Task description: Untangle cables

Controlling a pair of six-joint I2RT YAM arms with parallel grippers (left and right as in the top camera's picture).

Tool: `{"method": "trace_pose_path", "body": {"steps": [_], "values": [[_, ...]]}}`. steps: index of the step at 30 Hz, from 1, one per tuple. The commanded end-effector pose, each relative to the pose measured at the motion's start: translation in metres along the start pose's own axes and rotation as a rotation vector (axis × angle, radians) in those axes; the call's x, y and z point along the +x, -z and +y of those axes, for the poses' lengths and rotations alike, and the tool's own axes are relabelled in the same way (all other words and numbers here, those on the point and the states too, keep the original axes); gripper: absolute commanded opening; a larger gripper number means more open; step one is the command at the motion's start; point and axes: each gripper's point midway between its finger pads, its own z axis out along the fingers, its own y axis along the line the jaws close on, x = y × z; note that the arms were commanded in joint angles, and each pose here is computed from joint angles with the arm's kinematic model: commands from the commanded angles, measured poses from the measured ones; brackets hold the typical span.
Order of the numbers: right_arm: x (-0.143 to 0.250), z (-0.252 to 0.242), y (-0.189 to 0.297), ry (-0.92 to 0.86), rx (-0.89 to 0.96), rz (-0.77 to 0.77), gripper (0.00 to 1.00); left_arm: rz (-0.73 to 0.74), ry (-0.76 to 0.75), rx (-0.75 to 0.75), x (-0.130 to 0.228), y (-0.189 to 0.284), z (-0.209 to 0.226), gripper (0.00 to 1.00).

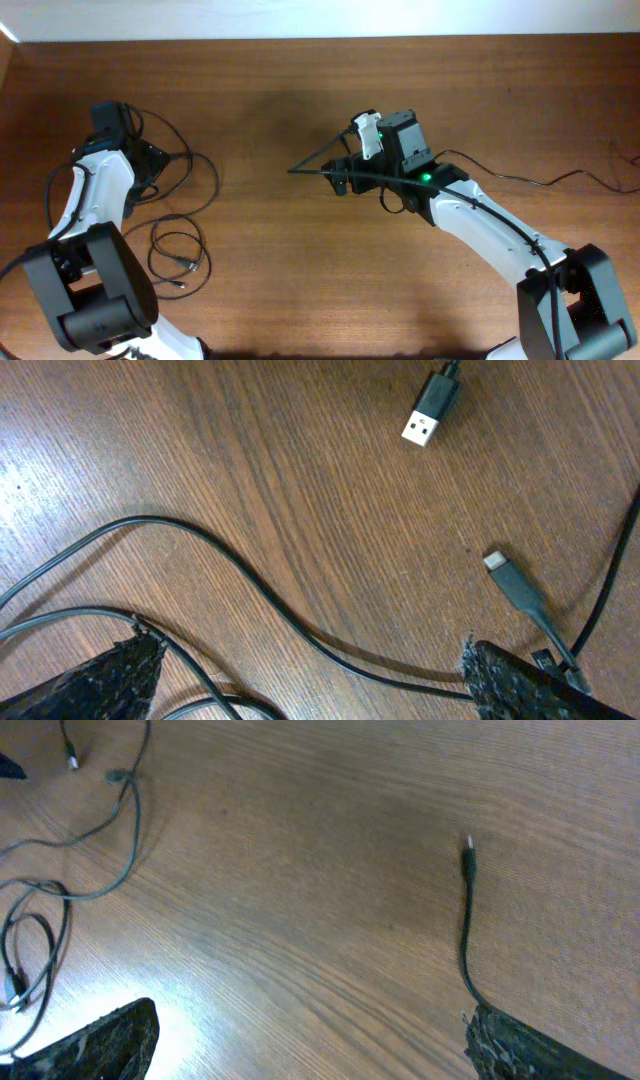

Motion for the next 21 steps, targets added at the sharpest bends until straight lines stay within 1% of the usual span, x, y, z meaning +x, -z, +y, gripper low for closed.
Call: {"method": "trace_pose_path", "body": {"steps": [1,4,5,8,9,11,12,14,17,18,19,21], "values": [[0.007,0.023,-0.008,0.031,-0.031,0.015,0.99,-0.025,0.004,0.010,-0.006,0.000,-0.001,0.99],[0.024,0.045,-0.022,0.086,-0.012,0.051,0.99,0.002,0.056,0.043,-0.012,-0.010,0.002,0.99],[0.034,0.052,-0.031,0.111,0.008,0.070,0.99,0.028,0.082,0.054,-0.013,-0.014,0.008,0.99],[0.050,0.065,-0.049,0.125,-0.010,0.099,0.99,0.076,0.149,0.076,-0.022,-0.020,0.028,0.99],[0.054,0.066,-0.054,0.128,-0.013,0.105,0.99,0.092,0.102,0.105,-0.022,-0.020,0.029,0.99],[0.055,0.066,-0.060,0.132,-0.015,0.098,0.99,0.107,-0.118,0.173,-0.019,-0.019,0.022,0.99],[0.049,0.061,-0.060,0.135,0.012,0.075,0.99,0.113,-0.234,0.201,-0.014,-0.018,0.017,0.99],[0.035,0.041,-0.059,0.128,0.105,0.019,0.99,0.128,-0.325,0.214,-0.002,-0.014,0.007,0.99],[0.024,0.005,-0.054,0.073,0.184,-0.002,0.99,0.145,-0.412,0.245,0.022,-0.006,-0.023,0.99],[0.015,-0.029,-0.047,0.021,0.234,-0.020,0.99,0.163,-0.445,0.287,0.037,0.000,-0.041,0.99],[0.009,-0.057,-0.039,-0.022,0.275,-0.035,0.99,0.202,-0.441,0.314,0.069,0.012,-0.068,0.99],[0.004,-0.082,-0.031,-0.061,0.312,-0.049,0.99,0.249,-0.343,0.297,0.089,0.019,-0.078,0.99]]}}
